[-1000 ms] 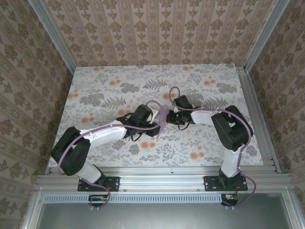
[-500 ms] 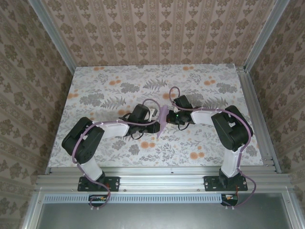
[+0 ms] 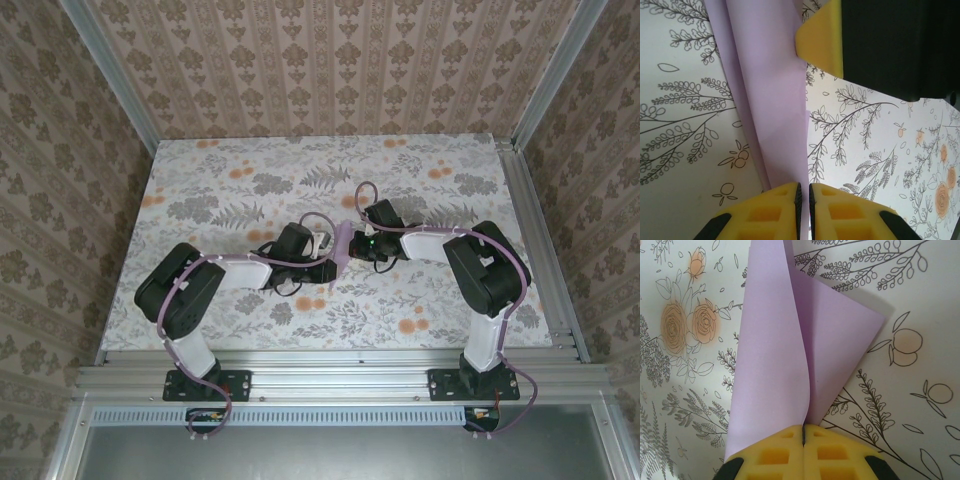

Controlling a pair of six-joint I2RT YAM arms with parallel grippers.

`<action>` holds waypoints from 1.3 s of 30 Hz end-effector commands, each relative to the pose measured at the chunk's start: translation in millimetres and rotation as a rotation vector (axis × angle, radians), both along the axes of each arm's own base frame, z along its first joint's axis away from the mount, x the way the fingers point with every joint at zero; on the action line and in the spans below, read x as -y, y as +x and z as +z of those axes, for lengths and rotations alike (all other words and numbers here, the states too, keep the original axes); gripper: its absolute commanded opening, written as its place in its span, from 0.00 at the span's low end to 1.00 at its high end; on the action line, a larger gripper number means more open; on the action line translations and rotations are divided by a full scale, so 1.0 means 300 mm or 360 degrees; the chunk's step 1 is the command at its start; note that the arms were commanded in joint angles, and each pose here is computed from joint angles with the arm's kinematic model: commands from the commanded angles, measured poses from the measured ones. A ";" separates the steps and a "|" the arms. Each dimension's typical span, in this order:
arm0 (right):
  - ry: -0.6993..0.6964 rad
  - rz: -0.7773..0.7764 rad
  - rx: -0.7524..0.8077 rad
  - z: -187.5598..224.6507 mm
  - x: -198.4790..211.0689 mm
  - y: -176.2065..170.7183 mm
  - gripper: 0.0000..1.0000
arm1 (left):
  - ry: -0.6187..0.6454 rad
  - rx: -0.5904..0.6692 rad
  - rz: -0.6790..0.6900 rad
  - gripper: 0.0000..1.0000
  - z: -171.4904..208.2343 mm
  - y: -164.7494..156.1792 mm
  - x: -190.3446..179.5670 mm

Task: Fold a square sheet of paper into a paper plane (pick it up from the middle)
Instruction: Fold the wing for the fifth time at the center of the table.

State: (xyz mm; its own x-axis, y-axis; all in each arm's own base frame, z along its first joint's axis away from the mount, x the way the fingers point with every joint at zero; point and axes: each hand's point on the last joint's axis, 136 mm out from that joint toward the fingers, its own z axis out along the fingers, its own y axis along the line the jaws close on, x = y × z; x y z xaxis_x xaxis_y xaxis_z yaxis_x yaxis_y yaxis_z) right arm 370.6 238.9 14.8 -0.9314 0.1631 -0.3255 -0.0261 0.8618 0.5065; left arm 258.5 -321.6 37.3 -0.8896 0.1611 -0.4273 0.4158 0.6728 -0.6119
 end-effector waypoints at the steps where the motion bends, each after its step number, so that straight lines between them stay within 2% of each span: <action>1: -0.0290 -0.0060 -0.0297 -0.196 0.120 -0.144 0.00 | -0.0034 -0.0050 -0.0017 0.15 -0.019 -0.011 0.011; 18: -0.0278 -0.0074 -0.0305 -0.204 0.120 -0.149 0.00 | -0.0029 -0.0082 -0.0048 0.16 -0.060 -0.015 0.028; 24: -0.0257 -0.0078 -0.0259 -0.163 0.116 -0.138 0.01 | 0.0091 -0.0097 -0.0060 0.16 -0.125 -0.034 0.001; 31: -0.0171 -0.0076 -0.0180 -0.079 0.092 -0.118 0.08 | 0.0298 -0.0094 -0.0073 0.16 -0.200 -0.068 -0.054; 39: -0.0132 -0.0089 -0.0061 0.062 0.129 -0.123 0.24 | 0.0322 -0.0117 -0.0059 0.16 -0.221 -0.075 -0.085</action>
